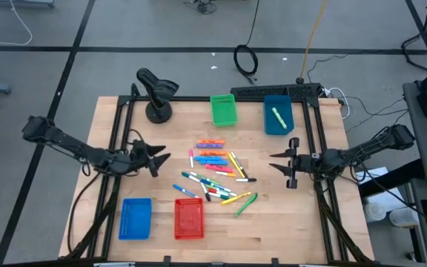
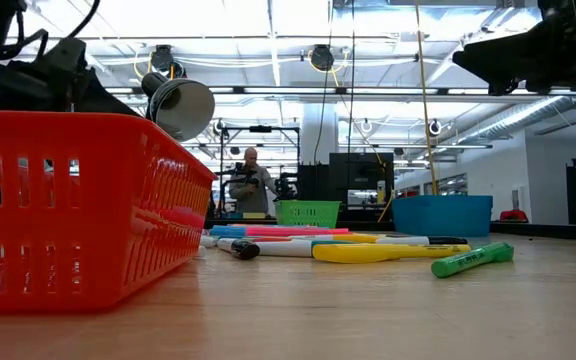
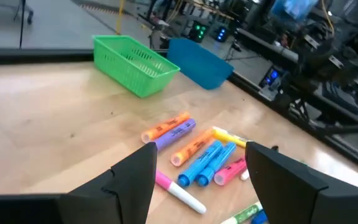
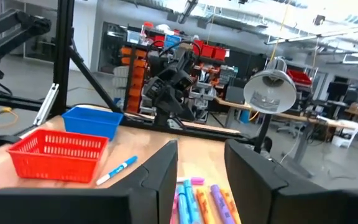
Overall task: Pick & Place Markers
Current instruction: Put the bottom blue highlighter into the dark blue bin
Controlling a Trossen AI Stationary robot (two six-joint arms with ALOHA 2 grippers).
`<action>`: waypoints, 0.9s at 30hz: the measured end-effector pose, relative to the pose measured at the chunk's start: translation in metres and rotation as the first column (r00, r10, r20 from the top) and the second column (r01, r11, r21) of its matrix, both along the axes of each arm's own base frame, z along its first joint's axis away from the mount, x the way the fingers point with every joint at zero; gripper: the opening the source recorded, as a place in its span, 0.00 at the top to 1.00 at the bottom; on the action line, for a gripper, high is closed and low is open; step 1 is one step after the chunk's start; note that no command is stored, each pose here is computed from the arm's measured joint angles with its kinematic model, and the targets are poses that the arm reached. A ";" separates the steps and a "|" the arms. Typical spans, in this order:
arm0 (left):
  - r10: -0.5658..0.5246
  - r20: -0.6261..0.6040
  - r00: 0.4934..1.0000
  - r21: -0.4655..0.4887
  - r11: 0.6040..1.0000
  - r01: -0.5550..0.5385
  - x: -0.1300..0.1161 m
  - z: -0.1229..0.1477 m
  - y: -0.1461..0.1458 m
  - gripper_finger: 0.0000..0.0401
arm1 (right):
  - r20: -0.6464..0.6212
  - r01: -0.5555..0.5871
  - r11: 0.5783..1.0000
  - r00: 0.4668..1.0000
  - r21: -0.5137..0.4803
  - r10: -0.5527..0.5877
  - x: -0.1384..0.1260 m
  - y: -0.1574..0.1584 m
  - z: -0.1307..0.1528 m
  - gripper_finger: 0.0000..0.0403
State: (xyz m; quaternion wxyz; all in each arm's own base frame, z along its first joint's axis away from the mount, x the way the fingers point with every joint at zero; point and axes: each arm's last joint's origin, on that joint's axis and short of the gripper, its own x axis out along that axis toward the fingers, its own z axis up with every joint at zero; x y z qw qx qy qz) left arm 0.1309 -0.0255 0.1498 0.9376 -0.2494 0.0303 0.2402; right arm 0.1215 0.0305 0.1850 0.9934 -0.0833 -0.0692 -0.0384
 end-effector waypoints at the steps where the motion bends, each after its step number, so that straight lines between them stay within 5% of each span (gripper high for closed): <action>1: -0.013 -0.002 1.000 -0.008 1.000 0.013 0.001 -0.001 0.000 0.37 | 0.000 -0.002 1.000 1.000 0.012 0.002 0.000 0.000 0.000 0.70; 4: -0.222 0.020 0.975 0.072 0.973 0.220 0.006 0.007 -0.006 0.38 | -0.002 -0.004 1.000 1.000 0.024 0.004 0.000 0.000 0.000 0.70; 6: -0.407 0.066 0.911 0.197 0.901 0.388 0.009 0.019 -0.011 0.38 | 0.000 -0.004 1.000 1.000 0.024 0.004 0.000 0.000 0.000 0.70; 8: -0.483 0.108 0.869 0.305 0.848 0.433 0.014 0.038 -0.015 0.38 | 0.016 -0.004 1.000 1.000 0.030 0.004 0.000 0.000 0.001 0.70; 10: -0.453 0.045 0.890 0.338 0.846 0.413 0.024 0.058 -0.015 0.38 | 0.041 -0.005 0.999 0.999 0.038 0.003 -0.001 0.000 0.004 0.70; 13: -0.360 -0.245 0.900 0.287 0.860 0.422 0.041 0.079 -0.012 0.38 | 0.062 -0.005 0.999 0.998 0.041 0.002 -0.001 0.000 0.006 0.70; 17: -0.297 -0.498 0.815 0.199 0.876 0.440 0.072 0.098 -0.005 0.38 | 0.059 -0.006 0.999 0.998 0.046 0.003 -0.001 0.000 0.006 0.70; 22: -0.407 -0.598 0.690 0.210 0.751 0.626 0.122 0.090 -0.014 0.38 | 0.014 -0.010 0.998 1.000 0.069 0.009 0.000 0.000 0.001 0.70; 27: -0.388 -0.639 0.664 0.314 0.657 0.685 0.168 0.068 -0.021 0.38 | -0.013 -0.016 0.996 1.000 0.090 0.017 0.000 0.000 -0.002 0.70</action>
